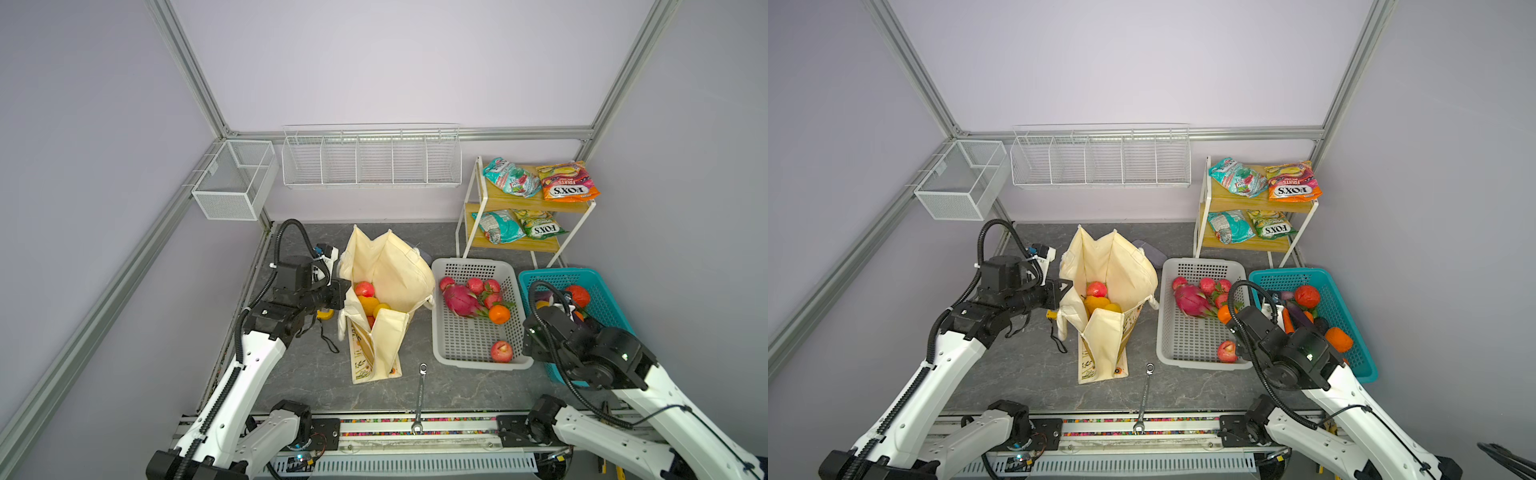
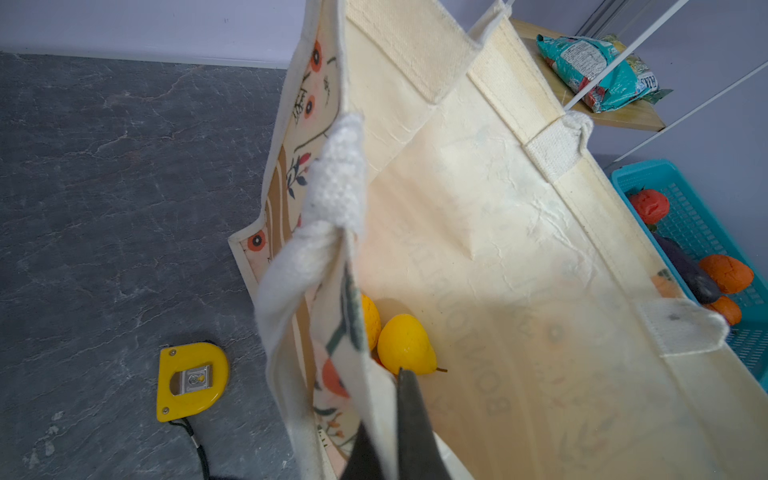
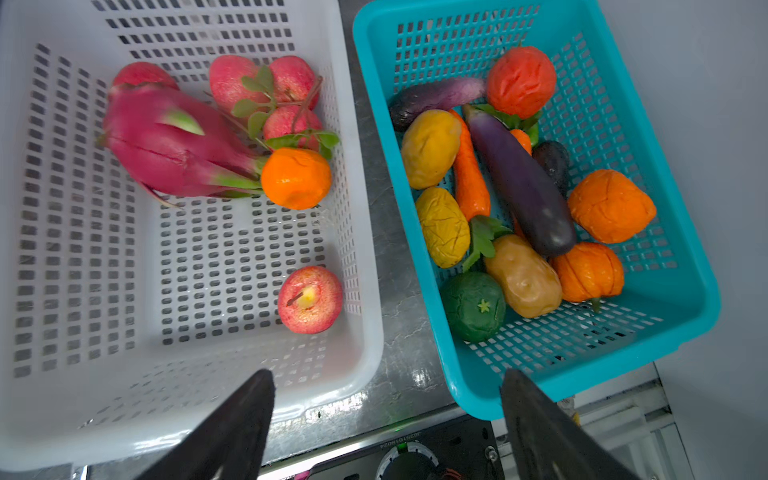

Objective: Place the food into the grocery bag and tie it
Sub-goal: 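Move the right gripper over the teal basket of vegetables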

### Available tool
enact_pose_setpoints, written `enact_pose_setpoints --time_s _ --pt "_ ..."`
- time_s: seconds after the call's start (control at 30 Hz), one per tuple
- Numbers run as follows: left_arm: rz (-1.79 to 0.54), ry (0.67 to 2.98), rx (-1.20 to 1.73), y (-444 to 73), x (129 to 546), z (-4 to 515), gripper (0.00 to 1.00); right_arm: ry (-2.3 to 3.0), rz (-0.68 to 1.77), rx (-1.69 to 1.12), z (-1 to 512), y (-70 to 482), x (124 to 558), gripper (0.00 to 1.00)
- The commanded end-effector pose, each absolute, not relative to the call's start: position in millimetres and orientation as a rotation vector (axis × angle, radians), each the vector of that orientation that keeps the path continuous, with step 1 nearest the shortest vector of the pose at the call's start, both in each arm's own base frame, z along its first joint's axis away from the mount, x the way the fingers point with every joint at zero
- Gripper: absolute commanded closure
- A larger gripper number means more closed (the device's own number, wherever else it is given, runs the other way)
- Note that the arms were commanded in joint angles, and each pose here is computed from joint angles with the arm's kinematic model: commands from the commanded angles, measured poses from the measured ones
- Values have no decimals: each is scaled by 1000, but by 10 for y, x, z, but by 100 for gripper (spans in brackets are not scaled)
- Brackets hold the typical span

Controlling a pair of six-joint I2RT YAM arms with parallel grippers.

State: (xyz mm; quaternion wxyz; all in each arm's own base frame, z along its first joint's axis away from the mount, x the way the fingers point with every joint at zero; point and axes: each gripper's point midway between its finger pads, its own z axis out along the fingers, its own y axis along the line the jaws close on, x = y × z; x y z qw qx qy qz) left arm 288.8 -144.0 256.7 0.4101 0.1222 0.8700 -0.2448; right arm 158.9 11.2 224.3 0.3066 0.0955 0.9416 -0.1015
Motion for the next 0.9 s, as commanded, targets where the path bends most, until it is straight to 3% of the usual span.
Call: enact_pose_setpoints --time_s 0.0,0.23,0.5,0.87 --pt "-632 2162 329 -1473 2859 2625 100 2567 -304 227 2150 173 1664 12" --pt "-634 2155 332 -1474 2850 2645 100 2589 -307 375 2143 242 2054 12" --pt "-622 2163 324 -1458 2859 2622 100 2553 -287 719 2206 -67 2412 12" --pt "-627 2169 326 -1467 2862 2604 100 2285 -249 1189 2180 -747 2321 12"
